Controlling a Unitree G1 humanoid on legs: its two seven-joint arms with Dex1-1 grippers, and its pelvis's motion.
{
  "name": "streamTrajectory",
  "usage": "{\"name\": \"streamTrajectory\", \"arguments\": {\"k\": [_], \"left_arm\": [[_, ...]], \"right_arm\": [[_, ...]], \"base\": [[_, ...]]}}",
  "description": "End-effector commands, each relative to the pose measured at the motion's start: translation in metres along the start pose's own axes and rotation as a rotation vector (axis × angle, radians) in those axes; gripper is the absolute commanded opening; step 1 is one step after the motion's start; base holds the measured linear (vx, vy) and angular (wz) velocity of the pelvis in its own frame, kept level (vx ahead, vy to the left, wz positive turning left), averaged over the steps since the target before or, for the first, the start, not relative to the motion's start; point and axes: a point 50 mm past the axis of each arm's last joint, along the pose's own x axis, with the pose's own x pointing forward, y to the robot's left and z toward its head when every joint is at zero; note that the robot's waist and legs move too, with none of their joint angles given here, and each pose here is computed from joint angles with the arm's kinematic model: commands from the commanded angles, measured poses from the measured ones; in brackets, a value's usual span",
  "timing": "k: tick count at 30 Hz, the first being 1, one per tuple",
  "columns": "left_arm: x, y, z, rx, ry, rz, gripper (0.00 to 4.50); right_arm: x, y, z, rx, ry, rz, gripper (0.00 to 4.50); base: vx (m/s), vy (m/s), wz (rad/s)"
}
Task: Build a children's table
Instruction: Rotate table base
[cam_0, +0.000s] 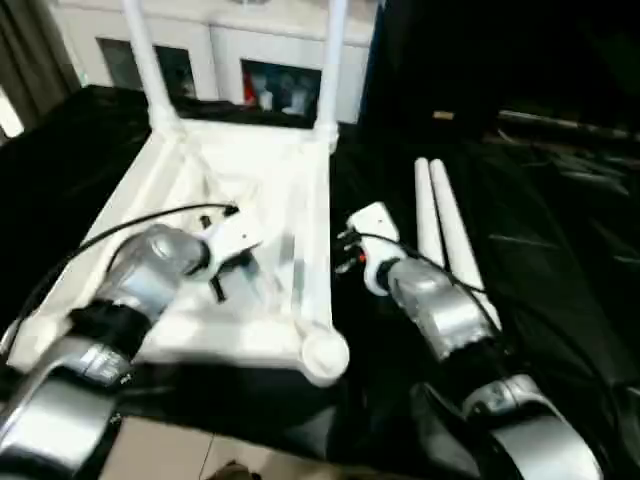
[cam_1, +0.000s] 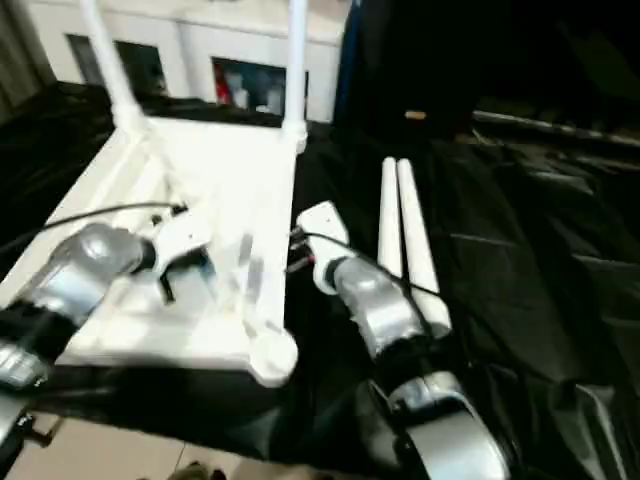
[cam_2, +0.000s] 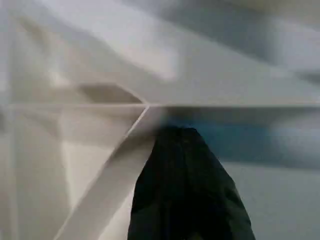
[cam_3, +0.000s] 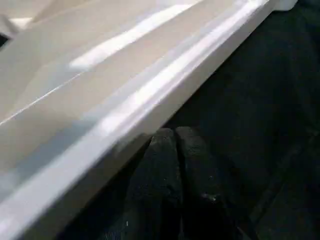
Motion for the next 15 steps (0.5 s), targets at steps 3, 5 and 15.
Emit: {"name": "streamTrajectory", "arguments": {"k": [3,5,15], "left_arm": [[0.0,0.016,0.012,-0.018,-0.081,0.167,0.0],[0.0,0.017,0.017,-0.034,-0.137,0.197,0.0],[-0.016,0.015,0.025,-0.257,-0.368,0.087,0.0]], "right_arm": [[-0.009,-0.011,0.01,0.006,-0.044,-0.04,0.07],[-0.012,-0.015,0.013,0.005,-0.059,-0.063,0.07],[-0.037,-0.038,0.03,-0.075,0.019,-0.279,0.07]], "base": [[0.0,0.0,0.0],[0.0,0.0,0.0],[0.0,0.0,0.0]]}}
